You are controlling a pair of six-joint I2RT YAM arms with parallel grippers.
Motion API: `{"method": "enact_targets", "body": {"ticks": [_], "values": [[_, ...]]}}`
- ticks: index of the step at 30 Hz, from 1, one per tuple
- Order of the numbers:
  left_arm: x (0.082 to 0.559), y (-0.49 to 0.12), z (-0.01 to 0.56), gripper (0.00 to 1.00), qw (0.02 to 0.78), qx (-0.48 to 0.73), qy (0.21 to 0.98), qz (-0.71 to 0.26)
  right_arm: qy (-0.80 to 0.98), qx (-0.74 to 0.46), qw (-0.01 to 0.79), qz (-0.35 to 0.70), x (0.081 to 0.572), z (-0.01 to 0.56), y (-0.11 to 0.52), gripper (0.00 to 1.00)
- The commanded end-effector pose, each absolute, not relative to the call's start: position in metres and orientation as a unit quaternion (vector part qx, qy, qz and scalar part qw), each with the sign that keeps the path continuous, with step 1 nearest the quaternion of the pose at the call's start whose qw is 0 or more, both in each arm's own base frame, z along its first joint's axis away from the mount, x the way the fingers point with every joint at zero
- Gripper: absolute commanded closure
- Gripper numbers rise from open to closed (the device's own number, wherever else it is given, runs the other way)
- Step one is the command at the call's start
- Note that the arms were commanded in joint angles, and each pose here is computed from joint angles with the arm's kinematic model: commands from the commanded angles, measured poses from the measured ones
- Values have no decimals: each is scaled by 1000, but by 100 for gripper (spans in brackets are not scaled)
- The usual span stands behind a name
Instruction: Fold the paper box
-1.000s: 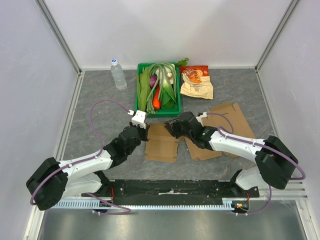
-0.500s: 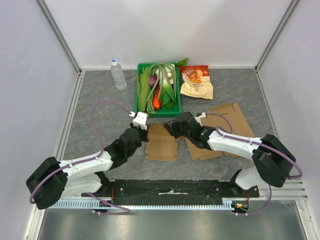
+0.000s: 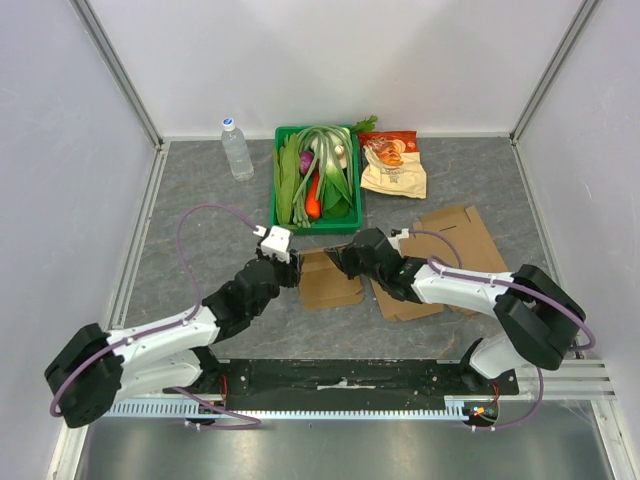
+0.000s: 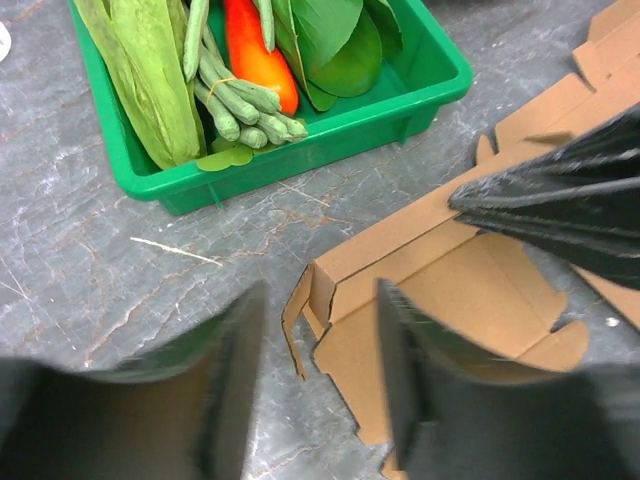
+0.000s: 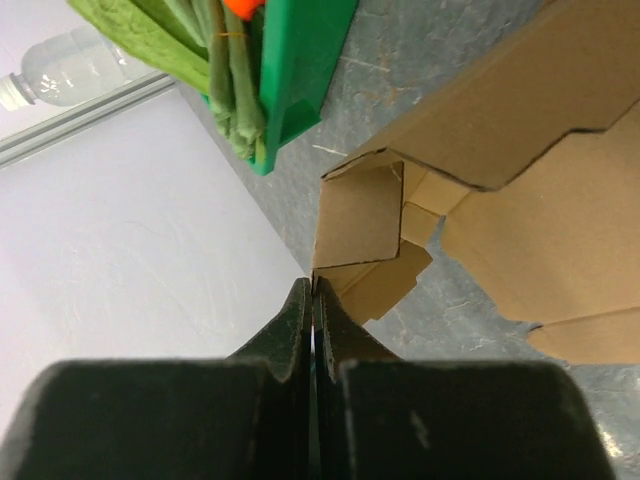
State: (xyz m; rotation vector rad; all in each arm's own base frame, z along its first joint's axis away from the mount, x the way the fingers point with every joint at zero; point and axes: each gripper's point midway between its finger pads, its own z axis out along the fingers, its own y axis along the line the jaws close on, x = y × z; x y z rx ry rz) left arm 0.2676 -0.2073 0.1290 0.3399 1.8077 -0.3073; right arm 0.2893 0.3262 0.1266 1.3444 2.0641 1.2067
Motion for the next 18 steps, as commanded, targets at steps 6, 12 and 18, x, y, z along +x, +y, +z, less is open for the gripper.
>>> {"method": "enact_targets", "body": {"ticks": [6,12,18], "values": [[236,-184,152,36,555,18,806,-208,718,507,185,439,285,100,320,100],[246,-173,132,35,510,-16,840,-181,725,500,180,438,281,86,320,100],[279,-151,124,30,490,-59,856,-154,725,493,181,445,283,84,323,100]]}}
